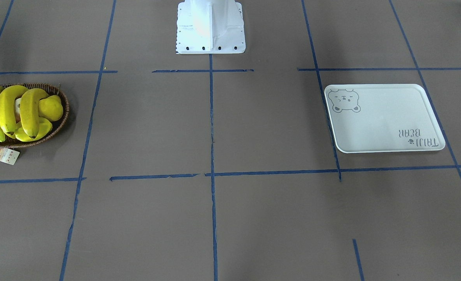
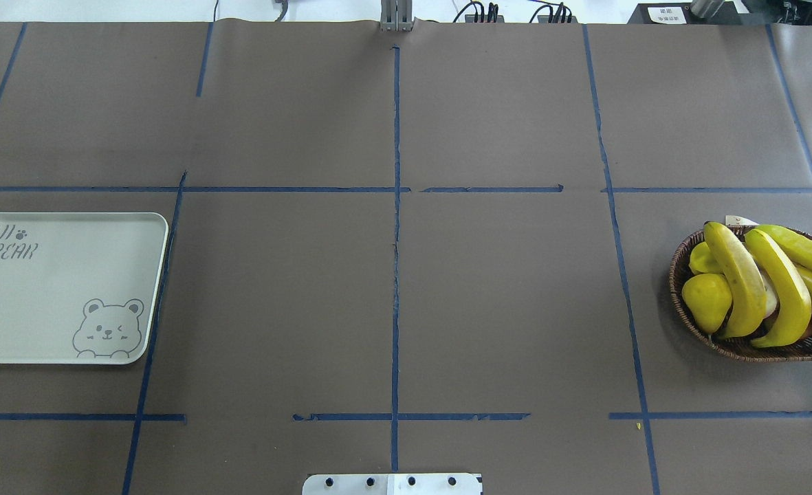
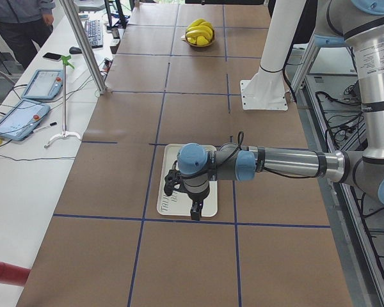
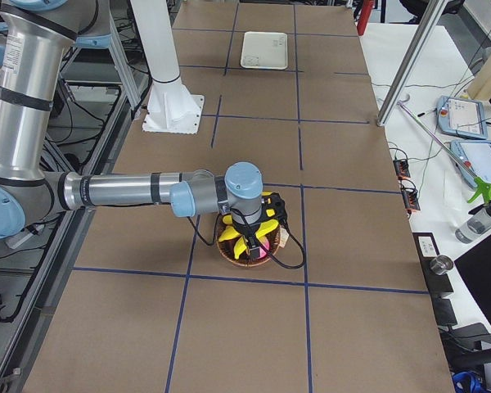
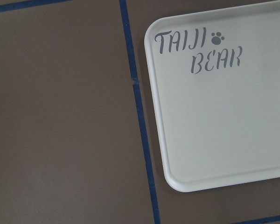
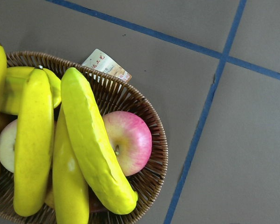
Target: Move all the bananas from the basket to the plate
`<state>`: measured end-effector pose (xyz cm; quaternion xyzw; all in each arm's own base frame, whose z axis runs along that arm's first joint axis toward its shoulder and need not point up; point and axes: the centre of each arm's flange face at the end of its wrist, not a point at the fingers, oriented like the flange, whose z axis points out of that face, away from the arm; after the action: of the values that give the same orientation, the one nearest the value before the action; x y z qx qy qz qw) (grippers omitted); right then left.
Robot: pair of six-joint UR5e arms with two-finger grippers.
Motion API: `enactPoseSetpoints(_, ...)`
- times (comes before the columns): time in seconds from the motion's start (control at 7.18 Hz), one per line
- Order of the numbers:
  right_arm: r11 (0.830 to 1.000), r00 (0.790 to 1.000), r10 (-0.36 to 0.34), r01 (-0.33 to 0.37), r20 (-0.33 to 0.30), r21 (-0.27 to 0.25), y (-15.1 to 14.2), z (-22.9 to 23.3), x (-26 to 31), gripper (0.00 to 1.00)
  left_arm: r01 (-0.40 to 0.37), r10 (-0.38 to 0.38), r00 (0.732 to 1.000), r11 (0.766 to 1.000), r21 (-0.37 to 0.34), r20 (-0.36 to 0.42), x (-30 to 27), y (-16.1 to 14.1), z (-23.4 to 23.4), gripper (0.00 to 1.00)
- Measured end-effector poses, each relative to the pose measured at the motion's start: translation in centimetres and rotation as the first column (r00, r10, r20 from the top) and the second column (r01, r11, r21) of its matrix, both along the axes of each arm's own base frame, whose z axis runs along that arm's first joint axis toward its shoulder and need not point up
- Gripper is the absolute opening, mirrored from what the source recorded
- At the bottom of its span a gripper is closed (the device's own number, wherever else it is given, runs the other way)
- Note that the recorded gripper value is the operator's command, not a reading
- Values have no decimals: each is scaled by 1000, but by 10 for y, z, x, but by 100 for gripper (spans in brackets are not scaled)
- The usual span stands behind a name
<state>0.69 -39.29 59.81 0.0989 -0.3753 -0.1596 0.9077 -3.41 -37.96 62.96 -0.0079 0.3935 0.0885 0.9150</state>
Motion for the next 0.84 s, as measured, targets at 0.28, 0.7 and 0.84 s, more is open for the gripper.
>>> enactPoseSetpoints(0.28,982,995,-96,95,3,166,5,11,-30,99,0,0,1000,1000,-2,0,0,0,1,100)
enactPoseSetpoints(0.7,928,981,-195,191,-19,321,19,49,-59,96,0,0,1000,1000,-9,1,0,0,4,100)
enactPoseSetpoints(0.84,920,975,-219,214,-24,328,20,51,-69,93,0,0,1000,1000,-10,1,0,0,5,100)
